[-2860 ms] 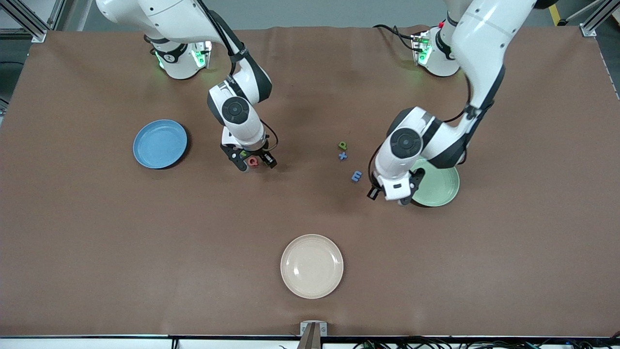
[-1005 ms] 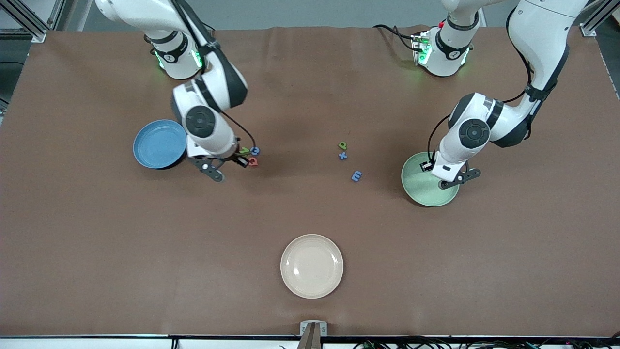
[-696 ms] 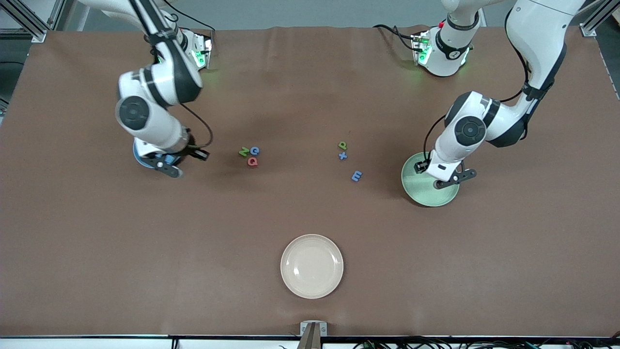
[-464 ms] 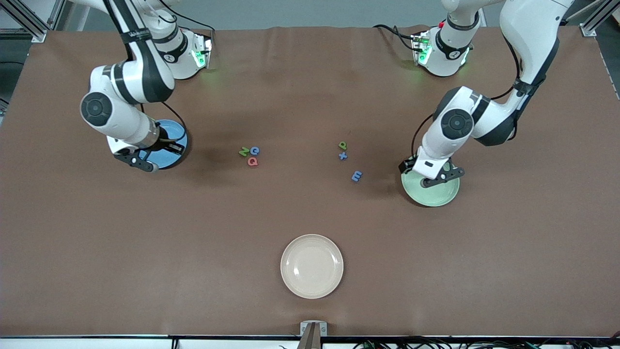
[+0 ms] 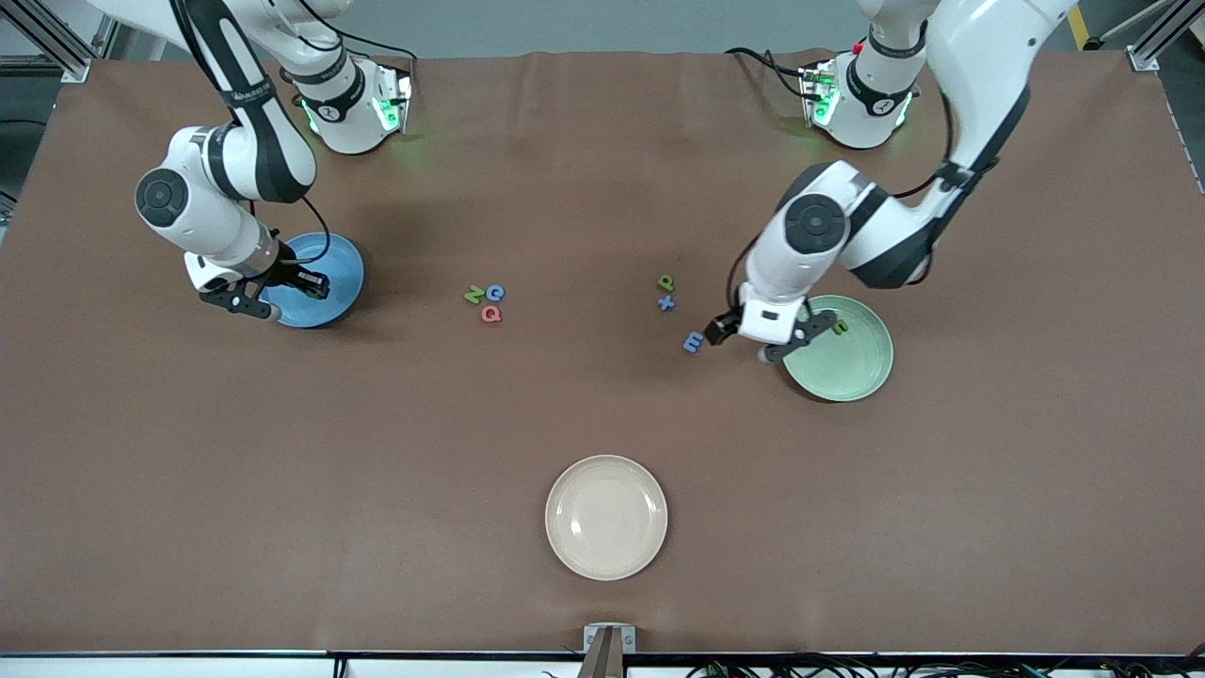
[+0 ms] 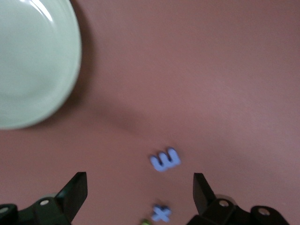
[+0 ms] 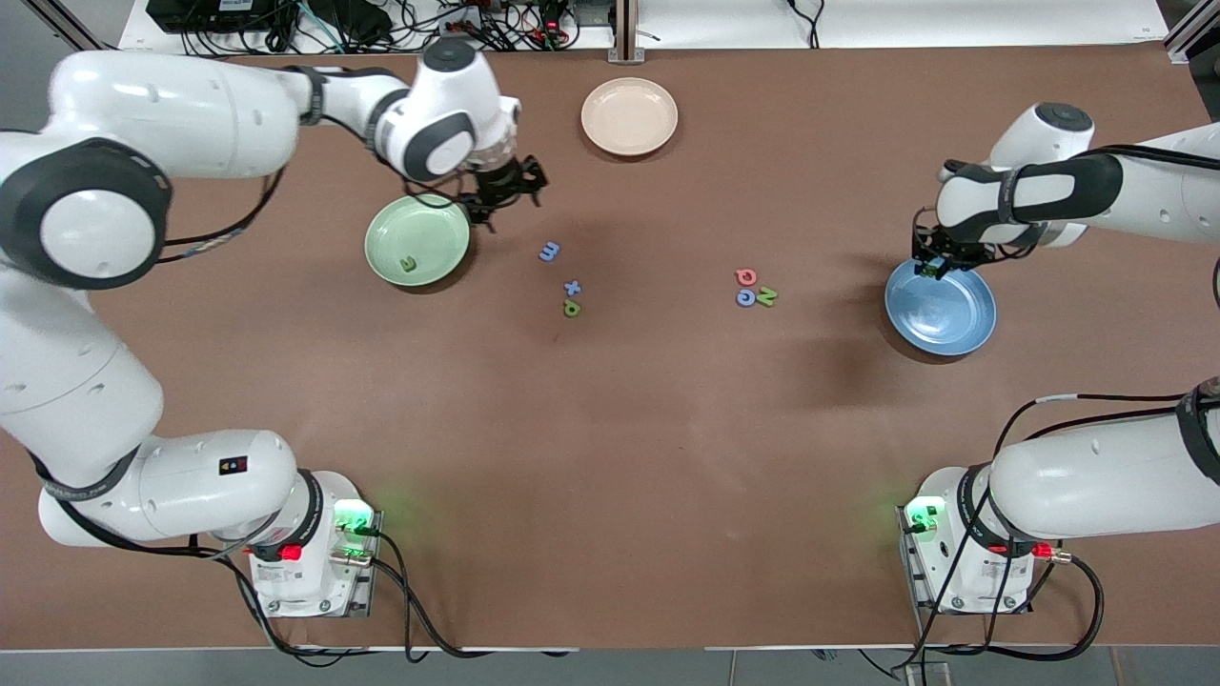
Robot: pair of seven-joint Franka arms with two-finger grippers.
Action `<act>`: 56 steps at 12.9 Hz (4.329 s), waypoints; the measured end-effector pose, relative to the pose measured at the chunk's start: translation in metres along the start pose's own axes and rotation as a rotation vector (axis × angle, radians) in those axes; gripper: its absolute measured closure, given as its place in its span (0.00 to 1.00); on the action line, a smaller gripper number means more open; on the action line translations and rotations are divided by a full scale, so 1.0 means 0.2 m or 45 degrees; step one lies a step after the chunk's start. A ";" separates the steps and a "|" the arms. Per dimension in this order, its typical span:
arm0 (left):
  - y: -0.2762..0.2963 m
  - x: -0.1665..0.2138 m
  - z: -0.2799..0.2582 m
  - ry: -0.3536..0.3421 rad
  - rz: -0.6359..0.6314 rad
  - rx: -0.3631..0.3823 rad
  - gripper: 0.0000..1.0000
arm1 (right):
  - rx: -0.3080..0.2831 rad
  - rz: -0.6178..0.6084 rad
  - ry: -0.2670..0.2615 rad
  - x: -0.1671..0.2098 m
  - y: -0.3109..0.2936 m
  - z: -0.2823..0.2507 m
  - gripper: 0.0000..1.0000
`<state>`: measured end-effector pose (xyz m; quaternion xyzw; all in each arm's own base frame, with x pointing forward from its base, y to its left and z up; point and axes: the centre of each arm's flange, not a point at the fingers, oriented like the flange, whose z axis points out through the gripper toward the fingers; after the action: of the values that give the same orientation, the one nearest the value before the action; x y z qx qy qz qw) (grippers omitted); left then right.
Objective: Sort uppercase to blue plate, lowercase to green plate
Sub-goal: 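Grasp the blue m with the left gripper while the right reaches N, then place the m with the left gripper while the right gripper grasps N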
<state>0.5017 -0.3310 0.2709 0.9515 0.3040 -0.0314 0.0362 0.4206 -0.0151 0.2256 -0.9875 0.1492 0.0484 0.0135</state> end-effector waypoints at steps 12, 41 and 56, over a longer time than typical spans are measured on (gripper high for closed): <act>0.21 -0.16 0.49 0.011 -0.384 0.131 0.05 | -0.037 0.003 -0.100 -0.02 0.03 0.22 0.28; -0.47 0.53 0.03 -0.100 0.069 0.205 0.59 | 0.023 0.255 0.036 -0.38 -1.22 0.26 0.36; -0.81 0.86 0.25 0.021 0.387 0.191 0.59 | 0.022 0.249 0.044 -0.46 -1.30 0.31 0.44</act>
<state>0.5461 -0.1039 0.1983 0.9868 0.1536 -0.0403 -0.0331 0.4037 0.2626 0.1755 -0.9688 0.2454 0.0311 0.0148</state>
